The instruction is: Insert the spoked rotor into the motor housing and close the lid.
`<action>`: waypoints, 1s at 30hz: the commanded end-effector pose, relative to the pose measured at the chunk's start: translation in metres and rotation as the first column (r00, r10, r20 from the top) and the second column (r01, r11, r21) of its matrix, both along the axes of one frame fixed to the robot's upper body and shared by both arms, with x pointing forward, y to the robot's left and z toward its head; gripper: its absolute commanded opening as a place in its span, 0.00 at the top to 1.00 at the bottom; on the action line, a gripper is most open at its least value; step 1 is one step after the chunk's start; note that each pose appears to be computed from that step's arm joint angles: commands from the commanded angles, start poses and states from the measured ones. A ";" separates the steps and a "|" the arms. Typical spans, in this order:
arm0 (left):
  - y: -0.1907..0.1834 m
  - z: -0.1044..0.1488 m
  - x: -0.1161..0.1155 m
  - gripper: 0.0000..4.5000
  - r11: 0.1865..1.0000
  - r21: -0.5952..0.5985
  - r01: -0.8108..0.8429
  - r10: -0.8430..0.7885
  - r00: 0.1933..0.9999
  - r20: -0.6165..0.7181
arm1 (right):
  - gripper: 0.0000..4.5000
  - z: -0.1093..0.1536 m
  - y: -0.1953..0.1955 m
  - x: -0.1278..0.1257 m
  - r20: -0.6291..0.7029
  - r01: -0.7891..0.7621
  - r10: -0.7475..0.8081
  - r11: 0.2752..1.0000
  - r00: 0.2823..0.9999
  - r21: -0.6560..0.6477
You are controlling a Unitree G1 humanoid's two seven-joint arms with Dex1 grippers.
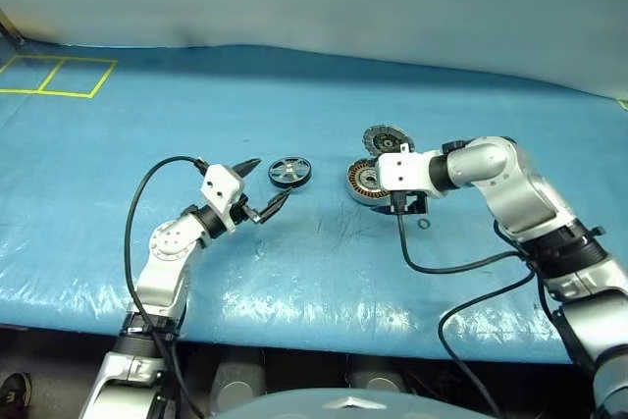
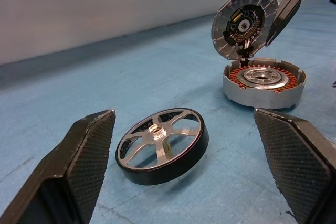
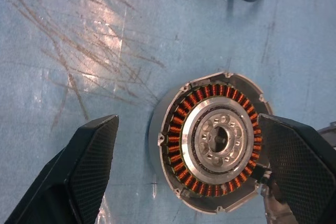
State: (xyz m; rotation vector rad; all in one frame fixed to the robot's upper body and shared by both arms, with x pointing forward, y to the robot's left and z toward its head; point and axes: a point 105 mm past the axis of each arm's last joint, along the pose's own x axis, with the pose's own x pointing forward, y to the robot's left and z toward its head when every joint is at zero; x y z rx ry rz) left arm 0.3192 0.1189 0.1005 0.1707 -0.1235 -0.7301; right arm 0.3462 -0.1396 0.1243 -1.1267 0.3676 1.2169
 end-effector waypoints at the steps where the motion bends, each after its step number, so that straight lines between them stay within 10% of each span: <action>1: 0.003 0.012 -0.005 0.00 1.000 -0.017 -0.014 0.015 0.998 0.055 | 0.01 0.005 0.000 0.007 0.006 -0.028 0.028 0.999 1.000 -0.035; 25: 0.005 0.011 -0.005 0.00 0.999 -0.019 -0.037 0.038 0.998 0.054 | 0.01 -0.021 -0.006 0.025 -0.080 0.032 -0.036 0.998 0.996 -0.051; 30: 0.006 0.012 -0.004 0.00 0.999 -0.014 -0.045 0.046 0.997 0.060 | 0.27 -0.029 -0.007 0.023 -0.103 0.013 -0.021 0.997 0.994 -0.080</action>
